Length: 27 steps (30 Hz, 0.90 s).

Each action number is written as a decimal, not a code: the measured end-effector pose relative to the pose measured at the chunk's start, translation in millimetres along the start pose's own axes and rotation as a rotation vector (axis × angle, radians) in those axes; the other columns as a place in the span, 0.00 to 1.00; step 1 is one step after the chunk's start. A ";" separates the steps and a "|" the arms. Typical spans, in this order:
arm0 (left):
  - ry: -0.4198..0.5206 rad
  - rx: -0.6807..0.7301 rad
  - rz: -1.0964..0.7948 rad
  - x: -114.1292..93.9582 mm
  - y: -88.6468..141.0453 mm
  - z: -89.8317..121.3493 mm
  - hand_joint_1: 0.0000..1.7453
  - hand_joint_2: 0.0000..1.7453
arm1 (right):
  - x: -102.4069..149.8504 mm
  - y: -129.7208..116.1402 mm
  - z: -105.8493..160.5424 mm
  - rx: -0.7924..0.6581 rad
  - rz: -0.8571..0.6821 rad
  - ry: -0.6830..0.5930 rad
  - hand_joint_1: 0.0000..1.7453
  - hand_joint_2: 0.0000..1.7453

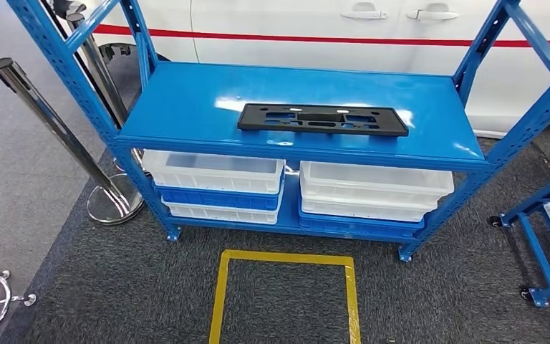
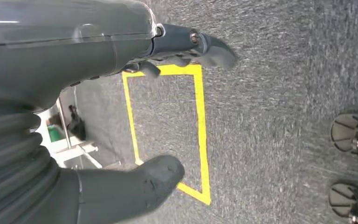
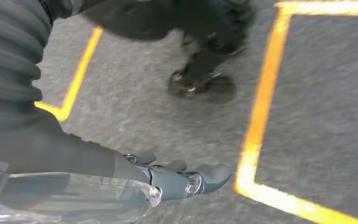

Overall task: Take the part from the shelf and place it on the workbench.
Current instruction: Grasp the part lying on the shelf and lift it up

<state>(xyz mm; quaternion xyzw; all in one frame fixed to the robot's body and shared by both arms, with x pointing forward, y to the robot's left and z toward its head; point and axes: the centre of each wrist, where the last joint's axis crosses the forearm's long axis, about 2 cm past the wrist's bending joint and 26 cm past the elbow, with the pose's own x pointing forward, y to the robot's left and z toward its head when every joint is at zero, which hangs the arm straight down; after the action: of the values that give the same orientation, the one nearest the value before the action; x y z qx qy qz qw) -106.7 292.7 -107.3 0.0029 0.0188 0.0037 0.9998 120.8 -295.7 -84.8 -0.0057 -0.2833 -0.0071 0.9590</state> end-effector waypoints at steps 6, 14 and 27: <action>-0.015 0.008 -0.020 -1.0 -0.9 -0.1 0.00 1.00 | 14.3 -11.4 -4.0 -0.043 -0.002 -0.060 0.00 1.00; -0.089 0.015 -0.029 18.5 -8.0 -2.2 0.00 1.00 | 12.9 -28.1 -4.2 -0.105 -0.019 -0.088 0.00 1.00; -0.220 0.030 -0.041 57.1 -13.6 -4.3 0.00 0.00 | -9.1 -37.4 -0.6 -0.177 -0.060 -0.067 0.00 1.00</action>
<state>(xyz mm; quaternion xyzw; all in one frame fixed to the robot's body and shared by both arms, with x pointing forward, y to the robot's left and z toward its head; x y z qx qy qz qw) -49.7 279.6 -113.9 0.0180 -0.0910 -0.0176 0.9955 112.9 -333.1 -90.0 -0.0821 -0.3134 -0.0605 0.9441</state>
